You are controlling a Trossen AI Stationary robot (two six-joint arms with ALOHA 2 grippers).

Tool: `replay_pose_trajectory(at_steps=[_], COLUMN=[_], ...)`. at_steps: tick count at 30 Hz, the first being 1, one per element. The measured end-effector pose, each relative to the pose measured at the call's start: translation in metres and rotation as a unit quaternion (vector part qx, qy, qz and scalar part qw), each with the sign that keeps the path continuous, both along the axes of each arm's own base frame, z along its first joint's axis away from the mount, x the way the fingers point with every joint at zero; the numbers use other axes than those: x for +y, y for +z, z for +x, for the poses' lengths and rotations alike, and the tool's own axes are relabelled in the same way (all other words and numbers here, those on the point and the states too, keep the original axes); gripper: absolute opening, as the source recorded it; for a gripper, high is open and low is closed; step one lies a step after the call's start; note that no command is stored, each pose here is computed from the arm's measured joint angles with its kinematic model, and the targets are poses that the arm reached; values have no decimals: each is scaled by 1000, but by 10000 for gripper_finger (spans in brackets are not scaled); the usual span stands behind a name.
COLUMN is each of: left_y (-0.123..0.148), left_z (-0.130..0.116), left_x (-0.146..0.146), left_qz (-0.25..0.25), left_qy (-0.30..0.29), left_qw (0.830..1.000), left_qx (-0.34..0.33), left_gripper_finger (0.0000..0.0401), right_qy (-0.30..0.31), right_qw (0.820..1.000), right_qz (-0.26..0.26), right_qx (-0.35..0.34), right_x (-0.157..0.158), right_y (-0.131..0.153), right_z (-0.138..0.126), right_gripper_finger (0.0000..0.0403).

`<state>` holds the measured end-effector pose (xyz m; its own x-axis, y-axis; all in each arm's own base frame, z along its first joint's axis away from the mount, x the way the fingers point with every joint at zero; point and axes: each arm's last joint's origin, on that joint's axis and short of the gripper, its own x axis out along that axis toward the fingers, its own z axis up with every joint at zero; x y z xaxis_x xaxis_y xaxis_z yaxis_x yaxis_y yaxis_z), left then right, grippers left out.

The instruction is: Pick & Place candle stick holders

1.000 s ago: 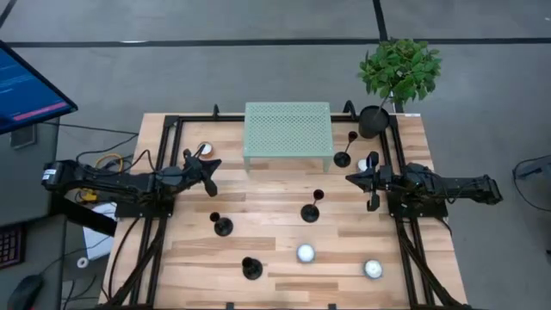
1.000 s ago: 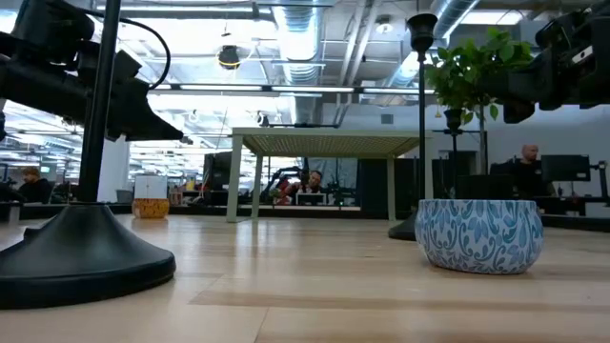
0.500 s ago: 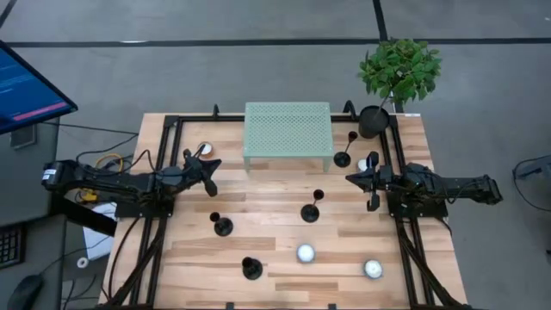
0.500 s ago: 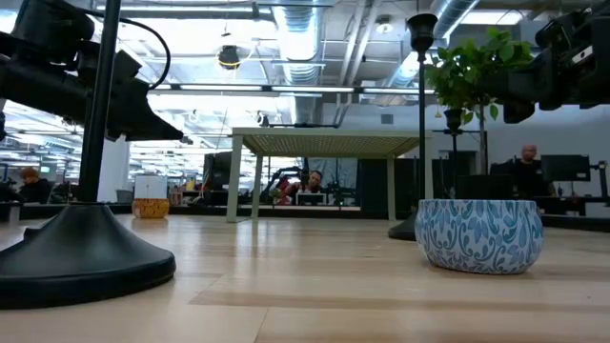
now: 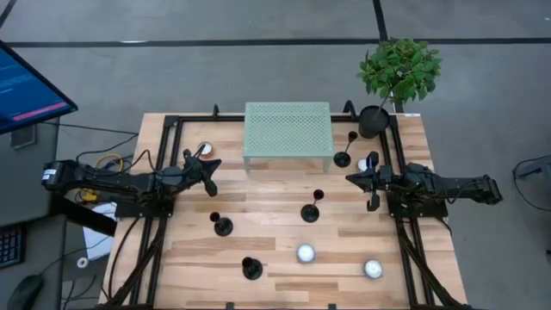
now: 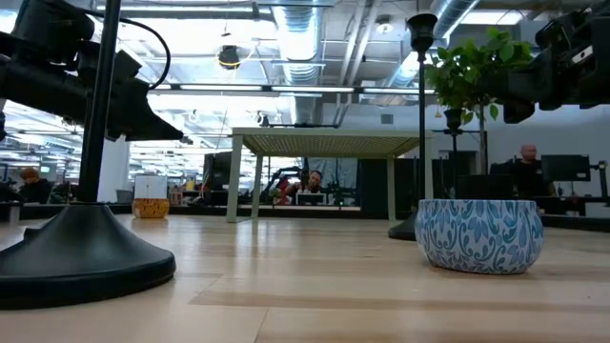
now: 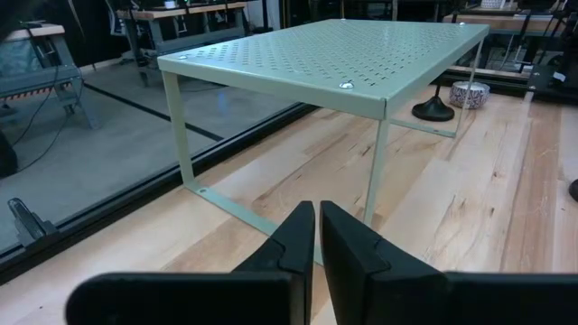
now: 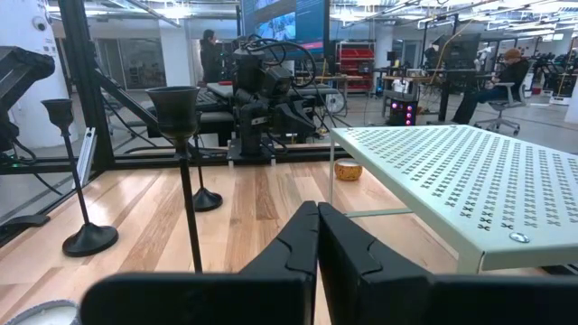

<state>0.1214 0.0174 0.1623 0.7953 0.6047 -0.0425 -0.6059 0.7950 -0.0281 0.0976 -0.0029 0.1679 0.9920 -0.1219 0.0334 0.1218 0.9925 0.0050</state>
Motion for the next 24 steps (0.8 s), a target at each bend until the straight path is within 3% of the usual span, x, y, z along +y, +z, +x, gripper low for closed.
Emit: replay_pose_trajectory(at_steps=[14, 20, 24], left_y=[0, 0, 0], left_z=[0, 0, 0], left_x=[0, 0, 0], left_qz=[0, 0, 0], left_qy=[0, 0, 0], left_qw=[1000, 1000, 1000], left_qx=[0, 0, 0], left_gripper_finger=[23, 23, 23], right_qy=[1, 5, 10], right_qw=[1000, 995, 992], right_qz=[3, 102, 120], right_qx=[-1, -14, -21], right_x=[0, 0, 1], right_y=[0, 0, 3], right_z=[0, 0, 0], right_gripper_finger=[0, 0, 0])
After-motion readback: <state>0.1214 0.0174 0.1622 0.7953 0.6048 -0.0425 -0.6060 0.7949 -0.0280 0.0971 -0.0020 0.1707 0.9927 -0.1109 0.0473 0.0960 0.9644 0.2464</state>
